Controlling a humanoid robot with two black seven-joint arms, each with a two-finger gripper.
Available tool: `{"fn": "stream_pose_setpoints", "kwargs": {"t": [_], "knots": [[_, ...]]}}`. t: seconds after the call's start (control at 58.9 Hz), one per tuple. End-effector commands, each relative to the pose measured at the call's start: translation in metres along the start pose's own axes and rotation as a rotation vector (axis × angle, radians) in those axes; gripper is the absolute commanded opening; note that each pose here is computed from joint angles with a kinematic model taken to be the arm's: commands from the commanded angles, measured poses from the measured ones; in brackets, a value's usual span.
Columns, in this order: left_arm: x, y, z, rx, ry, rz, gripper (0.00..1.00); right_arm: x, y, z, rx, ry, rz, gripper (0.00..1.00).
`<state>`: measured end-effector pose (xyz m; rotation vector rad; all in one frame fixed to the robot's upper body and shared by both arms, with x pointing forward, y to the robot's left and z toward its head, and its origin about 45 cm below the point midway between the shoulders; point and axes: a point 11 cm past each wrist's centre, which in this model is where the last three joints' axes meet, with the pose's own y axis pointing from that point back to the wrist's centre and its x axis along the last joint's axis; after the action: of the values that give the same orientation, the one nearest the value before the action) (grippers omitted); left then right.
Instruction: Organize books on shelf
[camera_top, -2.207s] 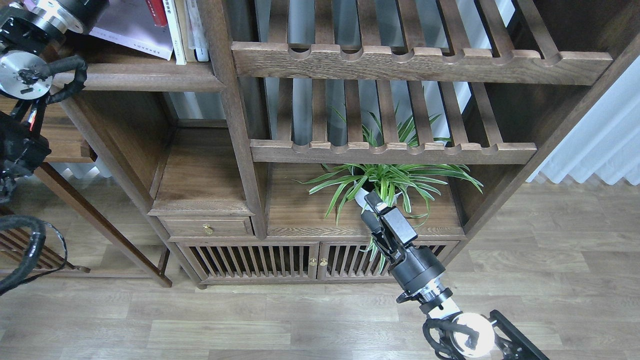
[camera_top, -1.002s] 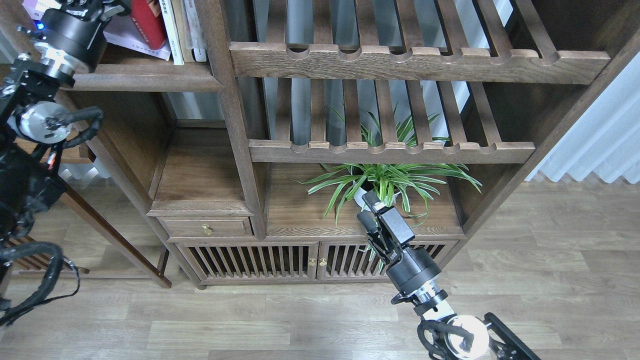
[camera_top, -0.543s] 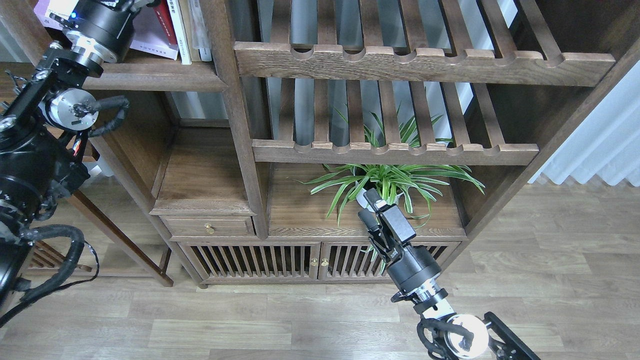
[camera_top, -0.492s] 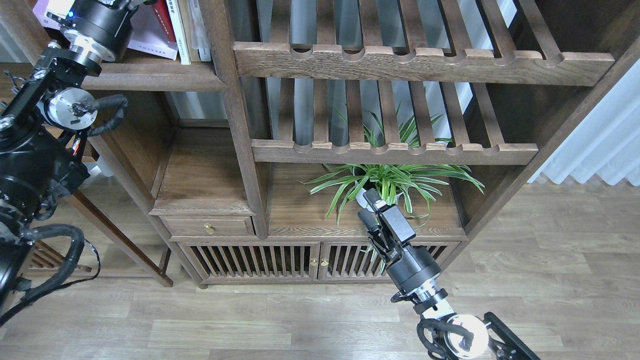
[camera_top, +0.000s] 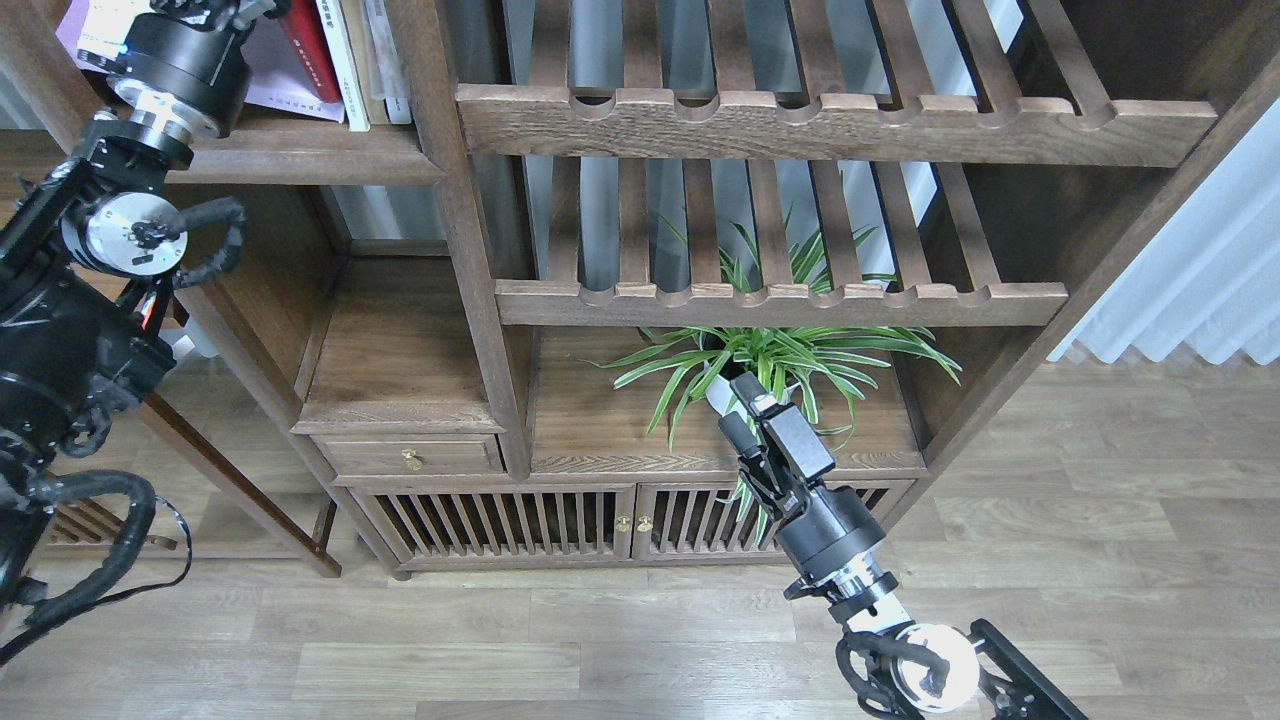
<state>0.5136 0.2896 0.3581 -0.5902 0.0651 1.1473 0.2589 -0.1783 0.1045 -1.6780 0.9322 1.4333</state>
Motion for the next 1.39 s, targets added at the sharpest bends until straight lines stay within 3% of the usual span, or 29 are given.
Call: {"fn": "stream_pose_setpoints", "kwargs": {"t": [0.0, 0.764, 0.917, 1.375], "knots": [[-0.008, -0.003, 0.003, -0.028, 0.033, -0.016, 0.57, 0.0, 0.001, 0.001, 0.0, -0.001, 0.001, 0.98], [-0.074, -0.026, 0.073, -0.283, 0.217, -0.199, 0.56, 0.002, 0.003, 0.0, 0.002, -0.001, 0.008, 0.98], [-0.082, -0.001, 0.075, -0.238, 0.31, -0.259, 0.57, 0.002, 0.004, -0.002, 0.007, 0.0, 0.008, 0.98], [0.001, 0.13, 0.065, -0.205, 0.306, -0.05, 0.57, 0.001, 0.002, 0.0, 0.008, -0.013, 0.003, 0.98]]}}
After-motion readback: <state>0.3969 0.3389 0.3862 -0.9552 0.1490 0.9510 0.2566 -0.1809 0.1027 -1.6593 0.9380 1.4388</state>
